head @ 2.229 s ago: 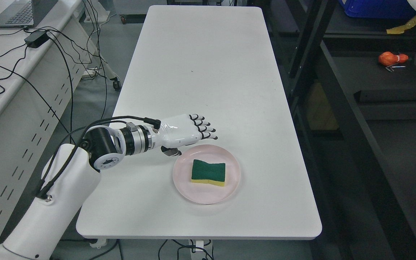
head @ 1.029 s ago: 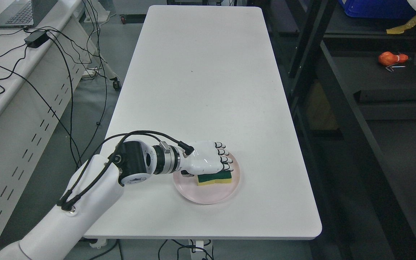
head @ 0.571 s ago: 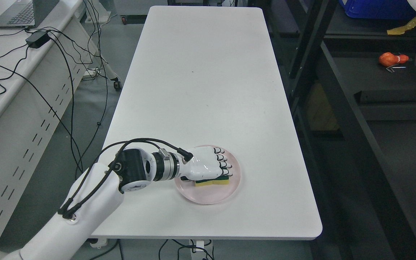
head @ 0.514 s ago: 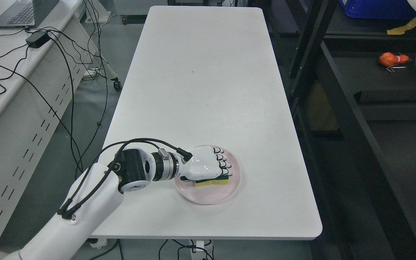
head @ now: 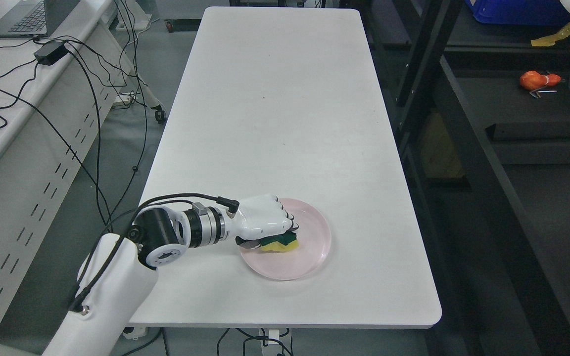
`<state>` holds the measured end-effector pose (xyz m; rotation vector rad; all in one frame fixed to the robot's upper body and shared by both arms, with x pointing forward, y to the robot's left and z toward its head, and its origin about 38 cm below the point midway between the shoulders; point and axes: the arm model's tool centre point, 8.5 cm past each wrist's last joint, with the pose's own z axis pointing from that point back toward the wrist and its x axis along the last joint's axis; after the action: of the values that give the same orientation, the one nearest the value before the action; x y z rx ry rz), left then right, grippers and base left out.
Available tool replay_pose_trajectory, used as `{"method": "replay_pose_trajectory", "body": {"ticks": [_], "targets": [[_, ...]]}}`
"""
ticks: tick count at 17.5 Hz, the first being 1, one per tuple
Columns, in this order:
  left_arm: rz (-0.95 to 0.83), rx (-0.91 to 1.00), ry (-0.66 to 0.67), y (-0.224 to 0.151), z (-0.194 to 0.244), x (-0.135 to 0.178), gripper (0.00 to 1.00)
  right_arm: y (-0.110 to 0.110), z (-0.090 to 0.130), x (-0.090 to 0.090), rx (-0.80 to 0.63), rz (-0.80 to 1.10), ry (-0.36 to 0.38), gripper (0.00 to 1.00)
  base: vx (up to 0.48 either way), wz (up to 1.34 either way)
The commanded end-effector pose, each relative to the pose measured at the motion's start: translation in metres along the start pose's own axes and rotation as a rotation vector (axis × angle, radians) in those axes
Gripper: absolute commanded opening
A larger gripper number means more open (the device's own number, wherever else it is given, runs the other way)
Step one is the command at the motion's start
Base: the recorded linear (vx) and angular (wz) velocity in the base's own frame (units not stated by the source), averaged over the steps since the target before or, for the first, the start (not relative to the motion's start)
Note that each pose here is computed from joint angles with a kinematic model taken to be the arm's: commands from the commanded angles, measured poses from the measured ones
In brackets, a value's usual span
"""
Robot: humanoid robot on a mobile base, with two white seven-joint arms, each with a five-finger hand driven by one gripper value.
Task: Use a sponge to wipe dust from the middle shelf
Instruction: 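Close the left hand around the green-and-yellow sponge, then lift the sponge off the plate with the left hand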
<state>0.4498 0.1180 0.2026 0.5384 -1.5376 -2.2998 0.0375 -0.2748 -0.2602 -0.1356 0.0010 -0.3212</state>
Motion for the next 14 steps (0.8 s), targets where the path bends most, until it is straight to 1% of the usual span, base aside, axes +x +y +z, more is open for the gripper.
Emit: {"method": "replay_pose_trajectory", "body": {"ticks": [1,2,3,4,5,6,7,8,10,12,14], "targets": [[0.384,0.457,0.116,0.022,0.06,-0.06,0.0,-0.01,0.0,0.01,-0.014,-0.003,-0.023,1.0,-0.001,-0.04],[0.439,0.544,0.125,0.027,0.064,-0.063,0.0,-0.01,0.0,0.01,-0.014,-0.003,-0.023,1.0,0.0,0.0],[0.485,0.631,0.138,0.029,0.081,-0.072,0.0,-0.01,0.0,0.01,-0.014,-0.003,-0.023,1.0,0.0,0.0],[0.518,0.703,0.113,0.033,0.089,-0.074,0.0,-0.01,0.0,0.01,-0.014,-0.003,-0.023,1.0,0.0,0.0],[0.568,0.799,0.057,0.037,0.095,-0.072,0.0,-0.01,0.0,0.01,-0.014,-0.001,-0.023,1.0,0.0,0.0],[0.623,0.88,0.018,0.035,0.099,-0.07,0.0,-0.01,0.0,0.01,-0.014,-0.003,-0.023,1.0,0.0,0.0],[0.709,0.954,0.006,0.025,0.104,-0.07,0.0,-0.01,0.0,0.01,-0.014,-0.003,-0.023,1.0,0.0,0.0],[0.796,1.043,0.01,0.018,0.11,-0.073,0.0,-0.01,0.0,0.01,-0.014,-0.003,-0.023,1.0,0.0,0.0],[1.012,1.306,0.084,-0.004,0.129,-0.082,0.01,-0.01,0.0,0.01,-0.014,-0.001,-0.023,1.0,0.0,0.0],[1.113,1.417,0.121,-0.019,0.134,-0.082,0.01,-0.01,0.0,0.01,-0.014,-0.003,-0.023,1.0,0.0,0.0],[1.177,1.467,0.145,-0.026,0.135,-0.082,0.01,-0.01,0.0,0.01,-0.014,-0.003,-0.023,1.0,0.0,0.0]]}}
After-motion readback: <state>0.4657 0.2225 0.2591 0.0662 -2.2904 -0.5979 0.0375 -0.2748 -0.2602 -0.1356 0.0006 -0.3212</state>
